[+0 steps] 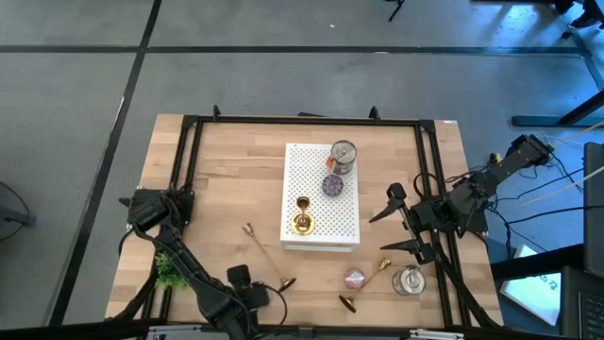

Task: Pick & Place candle stick holders
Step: Put the left silver scented candle on the shelf

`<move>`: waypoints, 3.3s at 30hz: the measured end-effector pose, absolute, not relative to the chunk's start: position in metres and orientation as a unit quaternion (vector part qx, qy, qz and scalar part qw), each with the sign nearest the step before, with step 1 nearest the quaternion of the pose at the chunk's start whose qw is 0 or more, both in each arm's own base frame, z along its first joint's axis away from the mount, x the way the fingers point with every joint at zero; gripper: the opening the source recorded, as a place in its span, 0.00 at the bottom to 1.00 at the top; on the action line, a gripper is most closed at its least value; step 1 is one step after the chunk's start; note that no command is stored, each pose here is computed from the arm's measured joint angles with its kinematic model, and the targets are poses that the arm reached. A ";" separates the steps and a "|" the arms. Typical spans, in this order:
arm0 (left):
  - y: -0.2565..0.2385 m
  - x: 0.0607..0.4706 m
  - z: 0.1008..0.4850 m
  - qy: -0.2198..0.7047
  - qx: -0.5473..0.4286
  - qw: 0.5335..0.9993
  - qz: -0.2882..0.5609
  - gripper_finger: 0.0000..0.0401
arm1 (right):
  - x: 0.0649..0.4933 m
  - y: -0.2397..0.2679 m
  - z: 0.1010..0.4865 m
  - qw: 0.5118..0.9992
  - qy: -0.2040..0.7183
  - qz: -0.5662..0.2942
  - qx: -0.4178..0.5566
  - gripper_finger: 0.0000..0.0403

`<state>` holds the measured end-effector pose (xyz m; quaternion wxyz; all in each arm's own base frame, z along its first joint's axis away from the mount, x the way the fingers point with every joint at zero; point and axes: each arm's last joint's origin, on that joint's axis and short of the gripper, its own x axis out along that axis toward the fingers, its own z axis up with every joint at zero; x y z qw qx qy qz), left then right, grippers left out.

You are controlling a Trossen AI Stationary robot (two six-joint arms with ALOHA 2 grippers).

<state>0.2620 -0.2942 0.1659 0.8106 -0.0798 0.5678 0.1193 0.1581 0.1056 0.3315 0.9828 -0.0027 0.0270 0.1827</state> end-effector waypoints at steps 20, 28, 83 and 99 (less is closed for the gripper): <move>-0.300 0.261 0.170 0.477 -0.044 0.866 0.140 0.88 | 0.231 0.154 0.245 0.978 0.170 0.108 -0.051 0.77; -0.302 0.260 0.171 0.451 -0.035 0.880 0.148 0.88 | 0.261 0.175 0.199 0.980 0.179 0.069 0.046 0.77; -0.304 0.263 0.173 0.428 -0.049 0.890 0.150 0.88 | 0.218 0.236 0.206 0.969 0.236 -0.022 0.071 0.70; -0.304 0.263 0.173 0.423 -0.050 0.892 0.154 0.88 | 0.227 0.228 0.184 0.962 0.250 -0.091 0.066 0.18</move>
